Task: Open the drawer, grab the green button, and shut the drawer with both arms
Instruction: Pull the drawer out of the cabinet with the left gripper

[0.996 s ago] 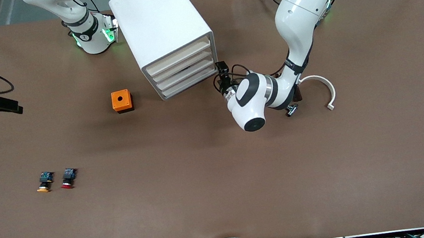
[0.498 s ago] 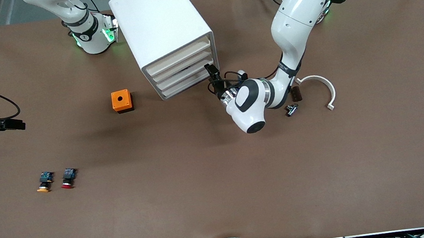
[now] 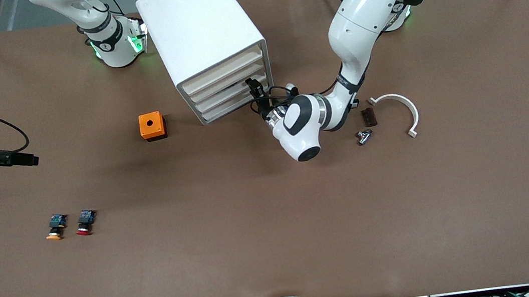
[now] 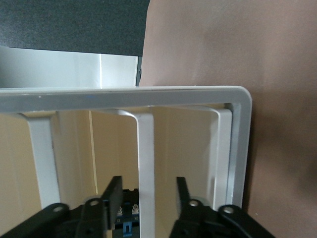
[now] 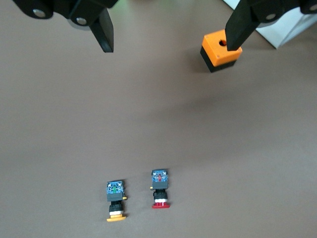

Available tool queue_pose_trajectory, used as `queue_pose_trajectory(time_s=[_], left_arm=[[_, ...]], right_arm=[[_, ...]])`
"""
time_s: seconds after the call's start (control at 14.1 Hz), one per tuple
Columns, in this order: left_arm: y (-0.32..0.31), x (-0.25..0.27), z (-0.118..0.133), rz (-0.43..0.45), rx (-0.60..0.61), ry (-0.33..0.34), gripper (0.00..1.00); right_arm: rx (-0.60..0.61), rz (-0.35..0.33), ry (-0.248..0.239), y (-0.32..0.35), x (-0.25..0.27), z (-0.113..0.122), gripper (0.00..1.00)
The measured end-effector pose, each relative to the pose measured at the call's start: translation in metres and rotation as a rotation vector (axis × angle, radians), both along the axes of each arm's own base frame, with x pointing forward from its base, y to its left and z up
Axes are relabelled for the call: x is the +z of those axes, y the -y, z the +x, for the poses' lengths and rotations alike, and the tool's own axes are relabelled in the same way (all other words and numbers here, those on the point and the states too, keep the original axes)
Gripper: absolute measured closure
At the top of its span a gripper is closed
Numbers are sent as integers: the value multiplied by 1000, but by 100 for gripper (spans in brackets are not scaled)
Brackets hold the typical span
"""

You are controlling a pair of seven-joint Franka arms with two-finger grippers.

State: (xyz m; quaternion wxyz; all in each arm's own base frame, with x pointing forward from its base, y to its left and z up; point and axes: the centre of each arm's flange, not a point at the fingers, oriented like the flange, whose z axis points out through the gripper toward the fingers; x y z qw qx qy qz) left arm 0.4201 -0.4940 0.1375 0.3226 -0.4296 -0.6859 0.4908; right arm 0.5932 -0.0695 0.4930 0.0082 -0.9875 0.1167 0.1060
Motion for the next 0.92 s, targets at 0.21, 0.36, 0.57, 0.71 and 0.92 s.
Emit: queue_pose_trajectory(time_s=[0.21,0.36,0.57,0.71,0.92], left_arm=[[2,0,0,1,0,6,86],[-2,2,8,-1,11,16,86],[-17,7,34,-15,40,54,86],[-31,12,57,-32,62,100,86],[-54,21,93,-40,93,177,86]], right_arm=[[-77,-12,2,-3,-8,1,0],[-152,-7,5,-15,-7,3,0],[-285,-28,5,-54,-2,5,0],[-359,-39,4,-92,2,4,0],[-464,-49,9,-148,3,-1,0]])
